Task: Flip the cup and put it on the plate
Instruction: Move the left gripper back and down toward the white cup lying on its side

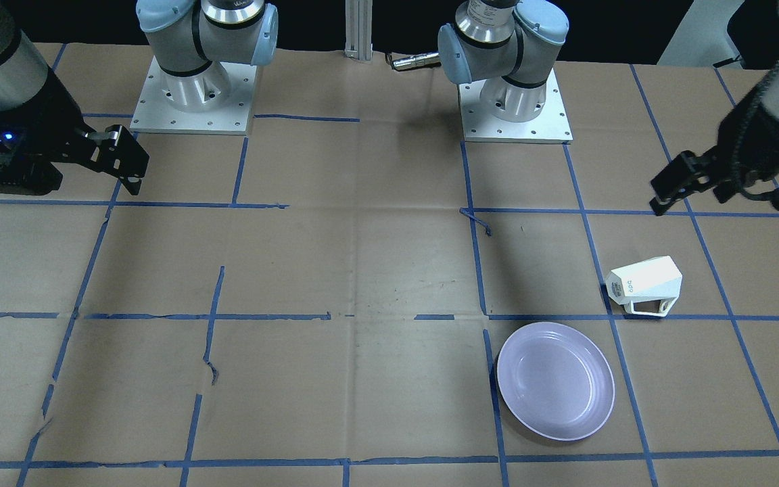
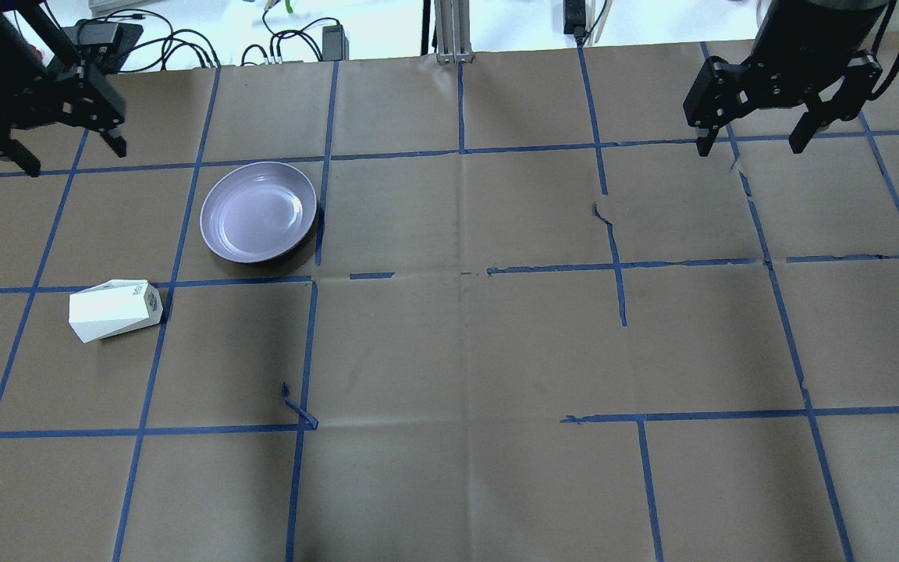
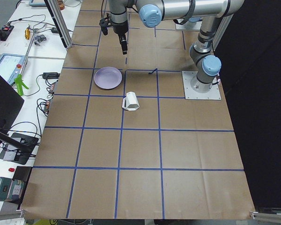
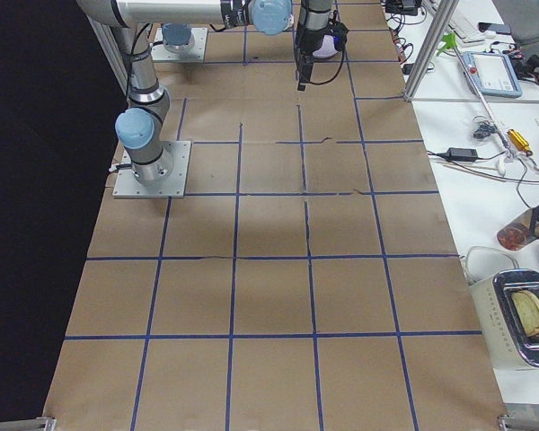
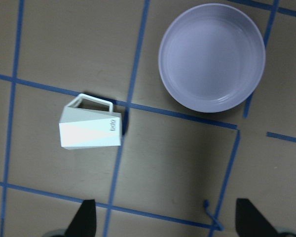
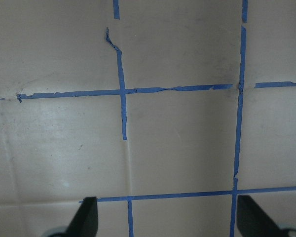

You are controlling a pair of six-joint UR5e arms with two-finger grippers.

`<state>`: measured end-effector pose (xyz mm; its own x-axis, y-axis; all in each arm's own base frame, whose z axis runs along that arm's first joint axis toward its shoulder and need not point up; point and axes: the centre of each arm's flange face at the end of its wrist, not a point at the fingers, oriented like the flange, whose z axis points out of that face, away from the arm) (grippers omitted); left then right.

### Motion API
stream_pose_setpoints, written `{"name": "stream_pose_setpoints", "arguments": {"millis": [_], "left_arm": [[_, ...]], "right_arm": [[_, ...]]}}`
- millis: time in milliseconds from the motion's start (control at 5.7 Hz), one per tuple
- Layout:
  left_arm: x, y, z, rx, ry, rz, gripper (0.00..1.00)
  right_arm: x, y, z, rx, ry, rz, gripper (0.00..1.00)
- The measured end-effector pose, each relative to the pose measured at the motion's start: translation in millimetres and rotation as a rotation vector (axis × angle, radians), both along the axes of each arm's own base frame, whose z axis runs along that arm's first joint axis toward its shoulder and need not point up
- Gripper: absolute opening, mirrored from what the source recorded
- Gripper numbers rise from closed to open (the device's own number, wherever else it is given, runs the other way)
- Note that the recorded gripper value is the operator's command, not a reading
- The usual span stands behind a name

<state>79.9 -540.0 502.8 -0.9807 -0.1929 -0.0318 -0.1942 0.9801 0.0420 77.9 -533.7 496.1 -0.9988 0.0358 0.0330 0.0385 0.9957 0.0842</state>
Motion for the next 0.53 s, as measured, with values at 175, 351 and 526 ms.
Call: {"name": "stream_pose_setpoints", "arguments": {"millis": [175,351,526], "left_arm": [[80,16,-3,0.018,-0.007,-0.042,0.99],[144,35,-10,0.032,0.009,-0.071,0.99],[177,48,-19,0.036,0.038,-0.093,0.99]], "right_arm": [[0,0,0,0.000,0.000,0.000,1.00],[0,0,0,0.000,0.000,0.000,1.00],[0,0,0,0.000,0.000,0.000,1.00]]}}
